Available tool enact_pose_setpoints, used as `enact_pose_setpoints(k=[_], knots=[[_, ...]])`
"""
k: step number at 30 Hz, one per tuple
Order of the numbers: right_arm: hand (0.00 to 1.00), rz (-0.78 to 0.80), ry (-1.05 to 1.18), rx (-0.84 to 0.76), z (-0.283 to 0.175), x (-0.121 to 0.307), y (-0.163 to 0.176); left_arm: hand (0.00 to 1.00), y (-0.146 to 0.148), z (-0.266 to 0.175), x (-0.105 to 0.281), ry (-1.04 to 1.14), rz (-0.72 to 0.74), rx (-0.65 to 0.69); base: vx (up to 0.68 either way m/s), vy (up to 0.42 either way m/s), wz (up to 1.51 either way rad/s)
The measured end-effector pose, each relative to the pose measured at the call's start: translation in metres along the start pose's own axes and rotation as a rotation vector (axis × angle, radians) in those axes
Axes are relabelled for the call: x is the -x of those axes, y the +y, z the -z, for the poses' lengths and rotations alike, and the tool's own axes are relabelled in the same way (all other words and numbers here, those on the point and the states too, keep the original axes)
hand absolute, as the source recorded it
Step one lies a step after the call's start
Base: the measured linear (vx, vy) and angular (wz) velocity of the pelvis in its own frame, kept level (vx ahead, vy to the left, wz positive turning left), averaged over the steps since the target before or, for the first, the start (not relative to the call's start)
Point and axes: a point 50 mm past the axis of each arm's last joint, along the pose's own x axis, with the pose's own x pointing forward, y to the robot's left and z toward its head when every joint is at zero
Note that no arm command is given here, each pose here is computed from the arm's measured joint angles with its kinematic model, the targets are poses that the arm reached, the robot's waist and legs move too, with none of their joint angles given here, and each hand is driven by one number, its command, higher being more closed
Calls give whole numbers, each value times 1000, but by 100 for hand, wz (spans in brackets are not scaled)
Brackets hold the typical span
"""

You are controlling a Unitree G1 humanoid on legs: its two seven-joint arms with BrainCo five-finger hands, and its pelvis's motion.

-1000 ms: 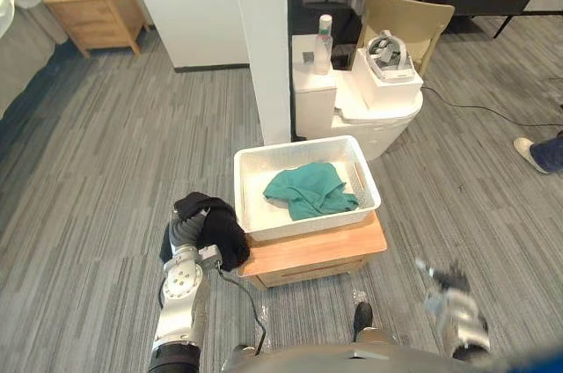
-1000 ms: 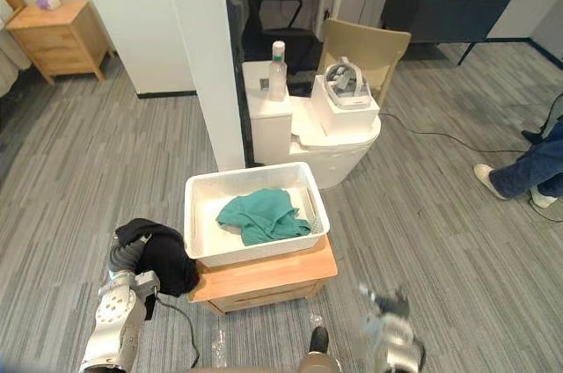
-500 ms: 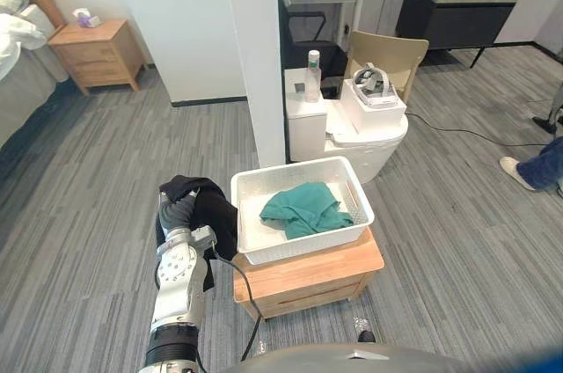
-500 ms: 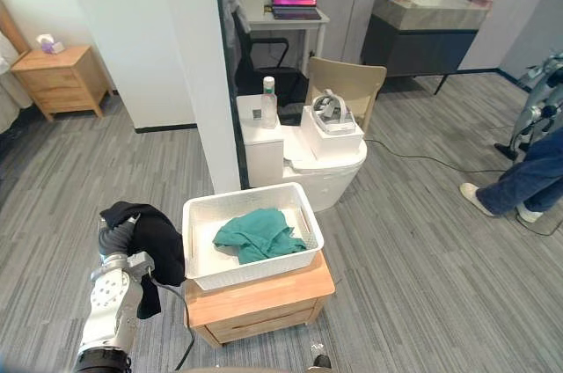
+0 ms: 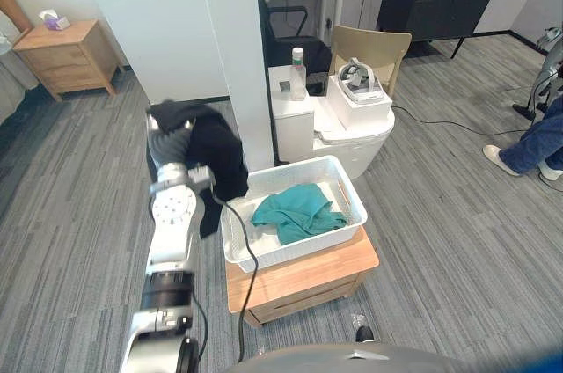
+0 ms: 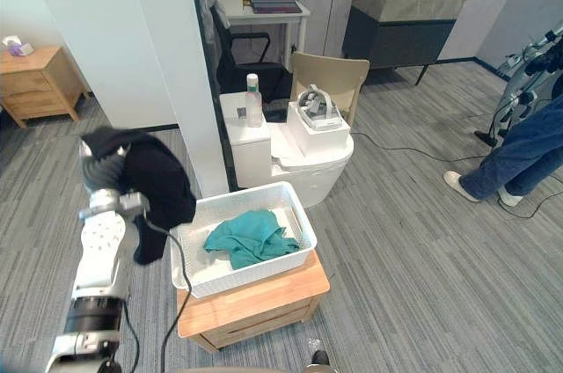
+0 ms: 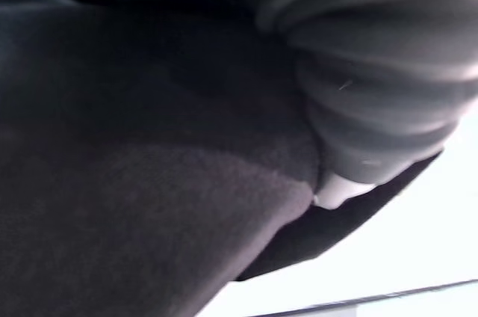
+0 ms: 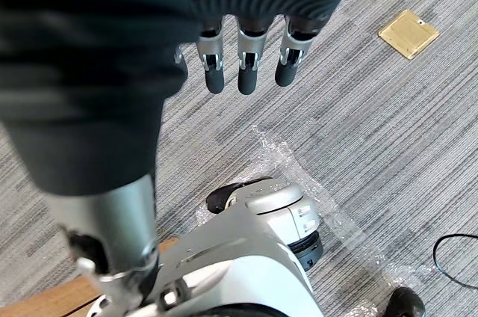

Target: Tidy the bed and pick cloth on bed and put in laundry

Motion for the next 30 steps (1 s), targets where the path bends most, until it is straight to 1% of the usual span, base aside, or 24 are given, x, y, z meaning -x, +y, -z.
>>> enact_pose_setpoints(k=[1, 2, 3, 5, 7, 12, 14, 17, 24, 30], knots=[[0, -2, -1, -1, 0, 0, 0, 100, -10, -6, -4, -30, 21, 18, 0, 0, 0], [0, -3, -2, 0, -1, 0, -1, 100, -27, -13, -5, -59, 66, 29, 0, -14, -3], [0, -2, -2, 1, -1, 0, -2, 100, -37, -16, -3, -70, 93, 40, -1, -17, -6], [0, 0, 1, 4, -1, -1, -4, 100, -66, -18, 9, -84, 189, 46, -6, -20, -7], [0, -2, 2, 5, 0, -1, -4, 100, -76, -17, 14, -76, 225, 50, -25, -31, -8], [0, -9, 48, 5, 17, 2, -6, 100, -87, -16, 19, -66, 282, 30, -43, -47, -8], [0, -7, 66, 2, 24, 3, -7, 100, -96, -15, 24, -64, 326, 35, -28, -25, -5], [0, -11, 65, 1, 25, 4, -5, 100, -105, -13, 32, -58, 376, 28, -16, -21, -7], [0, -11, 34, -1, 18, 3, -5, 100, -102, 7, 53, 44, 395, 20, -14, -25, -9], [0, -13, 16, 11, 14, 3, -3, 100, -97, 17, 60, 100, 396, 5, -4, -27, -5]])
